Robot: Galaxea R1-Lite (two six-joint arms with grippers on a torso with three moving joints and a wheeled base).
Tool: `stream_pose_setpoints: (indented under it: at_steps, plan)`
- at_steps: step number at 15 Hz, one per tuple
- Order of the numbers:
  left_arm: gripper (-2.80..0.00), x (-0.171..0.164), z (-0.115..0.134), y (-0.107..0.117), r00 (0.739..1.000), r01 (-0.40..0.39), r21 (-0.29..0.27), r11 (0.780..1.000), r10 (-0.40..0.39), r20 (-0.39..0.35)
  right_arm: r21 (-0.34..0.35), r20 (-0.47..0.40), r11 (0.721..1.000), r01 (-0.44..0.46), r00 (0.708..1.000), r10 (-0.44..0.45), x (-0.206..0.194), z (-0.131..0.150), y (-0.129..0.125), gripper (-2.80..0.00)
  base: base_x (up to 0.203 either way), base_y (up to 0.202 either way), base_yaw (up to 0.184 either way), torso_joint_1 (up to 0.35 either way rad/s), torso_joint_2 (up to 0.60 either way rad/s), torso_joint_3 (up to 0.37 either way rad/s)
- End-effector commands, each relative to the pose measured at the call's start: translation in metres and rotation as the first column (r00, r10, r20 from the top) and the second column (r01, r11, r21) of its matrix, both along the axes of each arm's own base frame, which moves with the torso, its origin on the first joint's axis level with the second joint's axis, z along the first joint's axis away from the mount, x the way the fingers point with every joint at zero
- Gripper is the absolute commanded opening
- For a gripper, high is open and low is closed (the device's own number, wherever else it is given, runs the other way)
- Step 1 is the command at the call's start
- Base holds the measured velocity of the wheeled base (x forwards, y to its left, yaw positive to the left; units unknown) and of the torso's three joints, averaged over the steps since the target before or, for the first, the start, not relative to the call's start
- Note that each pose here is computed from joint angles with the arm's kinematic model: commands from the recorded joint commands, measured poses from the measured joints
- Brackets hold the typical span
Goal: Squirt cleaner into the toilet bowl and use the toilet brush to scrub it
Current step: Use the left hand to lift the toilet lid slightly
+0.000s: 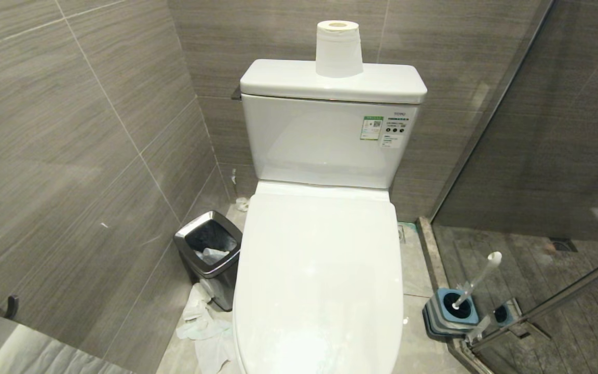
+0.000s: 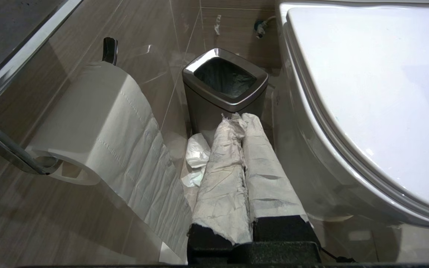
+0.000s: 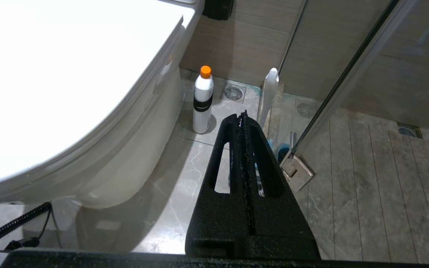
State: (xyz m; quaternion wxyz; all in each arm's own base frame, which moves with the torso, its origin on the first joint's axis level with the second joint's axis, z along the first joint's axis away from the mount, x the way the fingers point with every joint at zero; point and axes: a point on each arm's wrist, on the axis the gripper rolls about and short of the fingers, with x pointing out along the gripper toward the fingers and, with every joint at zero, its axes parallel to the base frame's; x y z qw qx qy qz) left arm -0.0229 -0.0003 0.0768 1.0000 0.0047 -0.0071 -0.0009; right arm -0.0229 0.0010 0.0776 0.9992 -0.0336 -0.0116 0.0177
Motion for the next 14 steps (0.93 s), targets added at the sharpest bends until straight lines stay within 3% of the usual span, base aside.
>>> stream_pose_setpoints:
  at_steps: [1, 14]
  plan:
    - [-2.80, 0.0007, -0.0020, 0.0000, 1.000, 0.000, 0.000, 1.000, 0.000, -0.008, -0.001, -0.011, 1.000, -0.001, 1.000, 0.001, 0.0009, -0.0034, 0.0000, -2.80, 0.000, 0.000, 0.000, 0.000, 0.00, 0.000]
    - [-2.80, 0.0007, -0.0020, 0.0000, 1.000, 0.000, 0.000, 1.000, 0.000, -0.008, -0.001, -0.011, 1.000, -0.001, 1.000, 0.001, 0.0009, -0.0034, 0.0000, -2.80, 0.000, 0.000, 0.000, 0.000, 0.00, 0.000]
